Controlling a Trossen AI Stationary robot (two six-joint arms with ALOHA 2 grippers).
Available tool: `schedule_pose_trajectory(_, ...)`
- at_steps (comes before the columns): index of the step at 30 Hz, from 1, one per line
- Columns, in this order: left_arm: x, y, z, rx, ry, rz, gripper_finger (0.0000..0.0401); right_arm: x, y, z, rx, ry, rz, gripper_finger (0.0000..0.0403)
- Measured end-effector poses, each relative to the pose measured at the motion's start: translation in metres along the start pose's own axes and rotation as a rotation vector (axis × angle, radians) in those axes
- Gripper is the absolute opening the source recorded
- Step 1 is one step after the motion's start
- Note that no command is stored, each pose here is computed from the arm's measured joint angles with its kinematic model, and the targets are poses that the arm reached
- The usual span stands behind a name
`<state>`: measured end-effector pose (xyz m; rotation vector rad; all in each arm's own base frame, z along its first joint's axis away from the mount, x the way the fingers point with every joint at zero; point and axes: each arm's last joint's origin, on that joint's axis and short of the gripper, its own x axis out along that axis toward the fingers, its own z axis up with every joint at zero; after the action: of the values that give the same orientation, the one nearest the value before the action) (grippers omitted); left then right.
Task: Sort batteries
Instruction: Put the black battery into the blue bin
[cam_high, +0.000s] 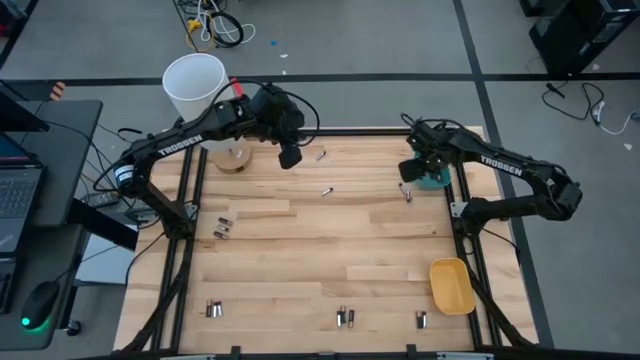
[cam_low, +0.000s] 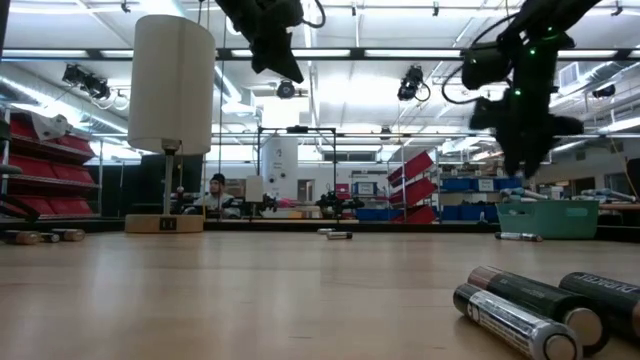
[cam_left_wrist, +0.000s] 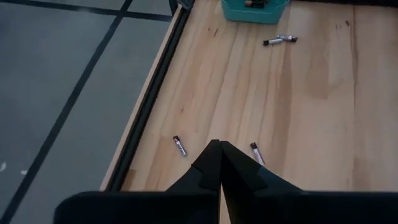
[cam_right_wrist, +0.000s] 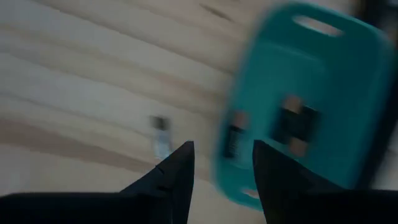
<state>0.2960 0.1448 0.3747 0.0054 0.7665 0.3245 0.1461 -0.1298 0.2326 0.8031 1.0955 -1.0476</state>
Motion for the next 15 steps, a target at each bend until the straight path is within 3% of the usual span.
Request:
schedule_pose_trajectory(2, 0.0, 0.0, 0.0, 0.003, 0.001, -0.015, 0.0015, -0.001, 0.01, 0.003, 0.005, -0.04, 0.094, 0.0145)
schedule_pose_trajectory(8, 0.001, -0.007, 0.0, 0.004, -0.038, -0.211, 0.0015, -0.01, 0.045, 0.005, 0.007, -0.138, 0.36, 0.0137)
schedule_pose_trajectory(15, 0.022, -0.026, -0.019, 0.066, 0.025, -0.253, 0.0015, -0.019, 0.078, -0.021, -0.075, -0.109, 0.457, 0.0136)
